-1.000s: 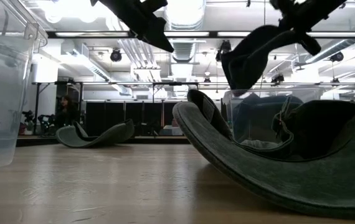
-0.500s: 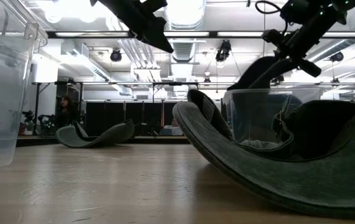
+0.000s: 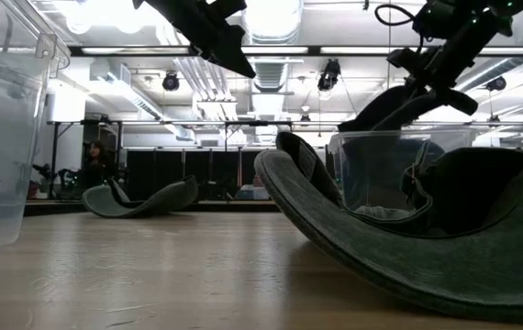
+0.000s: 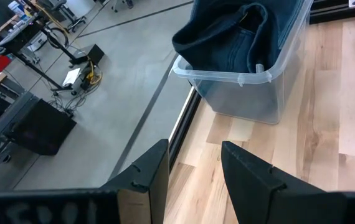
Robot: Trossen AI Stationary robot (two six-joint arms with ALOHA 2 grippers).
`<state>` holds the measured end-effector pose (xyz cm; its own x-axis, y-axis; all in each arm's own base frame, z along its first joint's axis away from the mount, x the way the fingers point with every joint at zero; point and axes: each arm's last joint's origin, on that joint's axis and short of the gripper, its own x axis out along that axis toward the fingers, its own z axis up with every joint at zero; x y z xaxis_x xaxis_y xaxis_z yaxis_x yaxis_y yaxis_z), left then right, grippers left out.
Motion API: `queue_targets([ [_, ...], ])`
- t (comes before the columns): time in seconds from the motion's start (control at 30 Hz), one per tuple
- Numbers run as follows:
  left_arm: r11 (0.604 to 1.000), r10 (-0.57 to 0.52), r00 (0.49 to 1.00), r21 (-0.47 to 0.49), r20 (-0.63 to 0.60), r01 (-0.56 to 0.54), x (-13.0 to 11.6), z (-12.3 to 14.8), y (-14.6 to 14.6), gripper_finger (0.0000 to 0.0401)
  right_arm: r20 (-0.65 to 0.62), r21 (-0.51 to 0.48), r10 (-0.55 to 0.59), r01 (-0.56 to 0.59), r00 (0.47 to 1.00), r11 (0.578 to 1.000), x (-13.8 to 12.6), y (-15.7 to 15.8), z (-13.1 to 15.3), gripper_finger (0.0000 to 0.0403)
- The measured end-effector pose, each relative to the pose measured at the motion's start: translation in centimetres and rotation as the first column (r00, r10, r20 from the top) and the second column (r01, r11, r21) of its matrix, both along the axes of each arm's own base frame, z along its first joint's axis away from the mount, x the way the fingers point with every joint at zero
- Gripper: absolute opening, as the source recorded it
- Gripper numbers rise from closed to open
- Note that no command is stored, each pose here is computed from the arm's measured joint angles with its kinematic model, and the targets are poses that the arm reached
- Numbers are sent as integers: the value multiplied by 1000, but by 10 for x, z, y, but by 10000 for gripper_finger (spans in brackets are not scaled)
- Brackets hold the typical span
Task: Pick & Place hat
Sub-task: Put the blue cap into the top transparent bin
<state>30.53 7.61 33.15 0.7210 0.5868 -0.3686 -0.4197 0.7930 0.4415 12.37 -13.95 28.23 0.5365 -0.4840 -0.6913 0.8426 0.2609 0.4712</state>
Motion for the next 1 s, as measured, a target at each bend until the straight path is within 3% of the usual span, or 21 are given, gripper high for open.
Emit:
queue_targets([
  [0.33,1000,-6,1000,-2,1,6,0,0,0,140,-52,-28,41,-42,998,999,-5,3,20,140],
  [0.57,1000,-9,1000,-4,1,9,0,0,0,140,-222,-88,35,-56,974,995,-18,8,48,165],
  [0.67,1000,-11,1000,-4,2,11,0,0,0,140,-285,-169,-3,-47,959,985,-23,11,68,165],
  [0.8,1000,-12,1000,-3,12,12,1,1,0,140,-292,-218,47,-114,955,969,-19,11,82,147],
  [1.0,1000,-12,1000,-6,22,12,1,1,0,140,-368,-105,134,-185,920,977,3,-4,56,85],
])
